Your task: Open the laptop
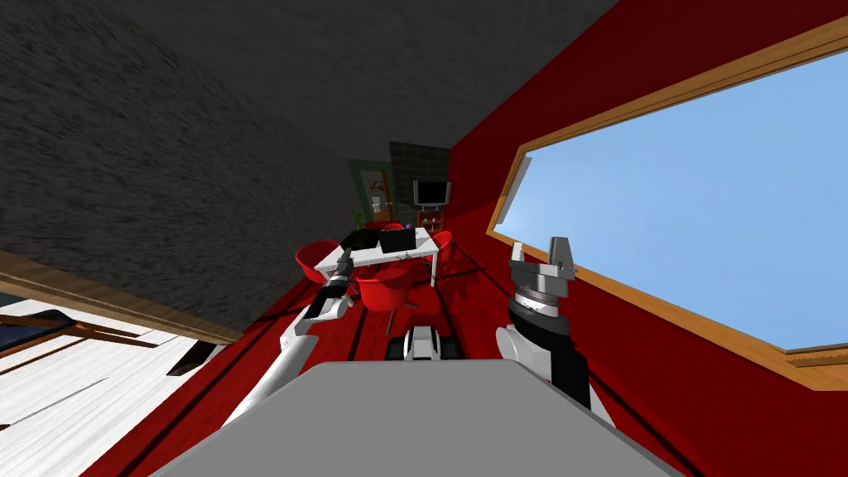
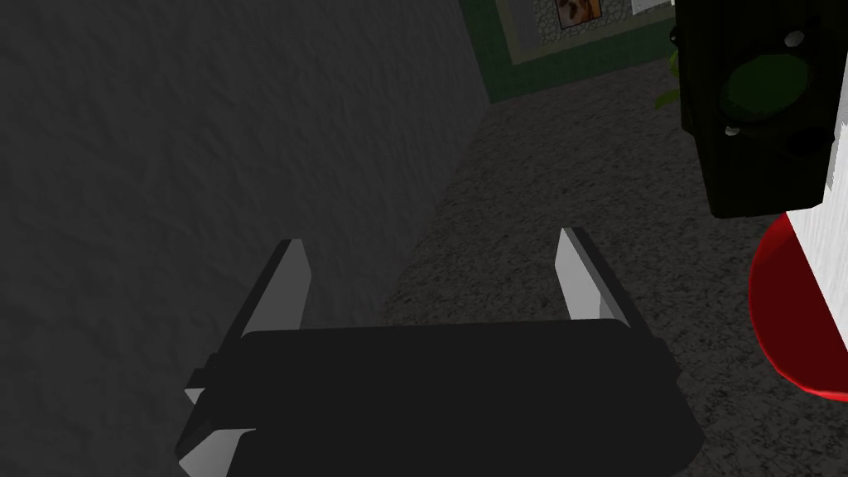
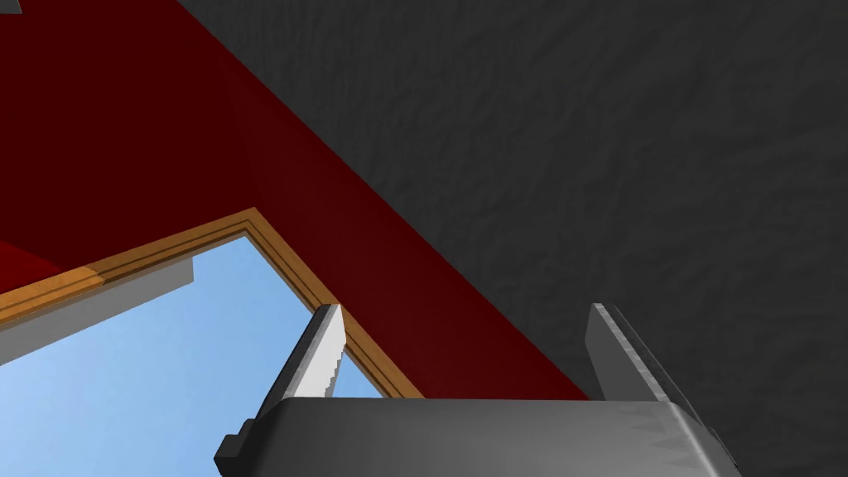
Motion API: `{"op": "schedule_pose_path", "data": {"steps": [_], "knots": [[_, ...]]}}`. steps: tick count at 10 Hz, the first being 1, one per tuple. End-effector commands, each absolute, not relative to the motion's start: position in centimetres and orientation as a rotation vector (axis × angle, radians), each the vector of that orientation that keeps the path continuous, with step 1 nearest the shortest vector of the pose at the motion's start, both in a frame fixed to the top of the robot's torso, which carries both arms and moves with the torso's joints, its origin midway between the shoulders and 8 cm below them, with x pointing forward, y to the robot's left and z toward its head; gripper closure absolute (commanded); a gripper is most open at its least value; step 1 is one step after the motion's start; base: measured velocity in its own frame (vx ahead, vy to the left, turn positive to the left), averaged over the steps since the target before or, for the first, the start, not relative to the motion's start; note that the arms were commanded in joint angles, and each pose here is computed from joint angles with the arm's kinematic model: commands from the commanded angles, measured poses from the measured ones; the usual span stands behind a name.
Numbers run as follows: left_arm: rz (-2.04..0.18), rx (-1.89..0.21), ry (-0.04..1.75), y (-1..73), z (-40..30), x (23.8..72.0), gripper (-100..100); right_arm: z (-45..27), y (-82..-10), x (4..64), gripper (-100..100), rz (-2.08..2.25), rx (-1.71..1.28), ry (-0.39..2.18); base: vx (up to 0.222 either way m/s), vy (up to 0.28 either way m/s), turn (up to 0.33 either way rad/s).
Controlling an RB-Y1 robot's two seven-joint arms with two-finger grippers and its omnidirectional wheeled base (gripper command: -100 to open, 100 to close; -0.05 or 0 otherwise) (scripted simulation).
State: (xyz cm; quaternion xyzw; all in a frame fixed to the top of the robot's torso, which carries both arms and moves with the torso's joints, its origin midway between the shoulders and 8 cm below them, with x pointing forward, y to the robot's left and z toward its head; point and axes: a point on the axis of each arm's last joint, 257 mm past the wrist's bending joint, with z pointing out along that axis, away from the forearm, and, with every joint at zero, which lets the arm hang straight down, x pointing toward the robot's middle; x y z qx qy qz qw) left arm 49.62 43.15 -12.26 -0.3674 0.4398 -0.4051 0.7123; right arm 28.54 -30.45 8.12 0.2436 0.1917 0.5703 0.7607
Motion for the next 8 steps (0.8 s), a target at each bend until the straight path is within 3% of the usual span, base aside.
{"op": "schedule_pose_path", "data": {"steps": [1,6,8], "knots": [[-0.837,-0.824,0.984,45.5,-12.3,50.9,-100,8.1,-30.5,28.5,0,1.241,0.53,0.417,0.005,0.002,-0.239],[-0.735,-0.875,1.014,49.6,-14.2,52.0,-100,8.1,-30.4,28.5,0,1.241,0.53,0.417,0.006,0.005,-0.137],[-0.667,-0.892,1.011,52.7,-13.6,53.1,-100,8.1,-30.4,28.5,0,1.241,0.53,0.417,0.008,0.004,-0.248]]}}
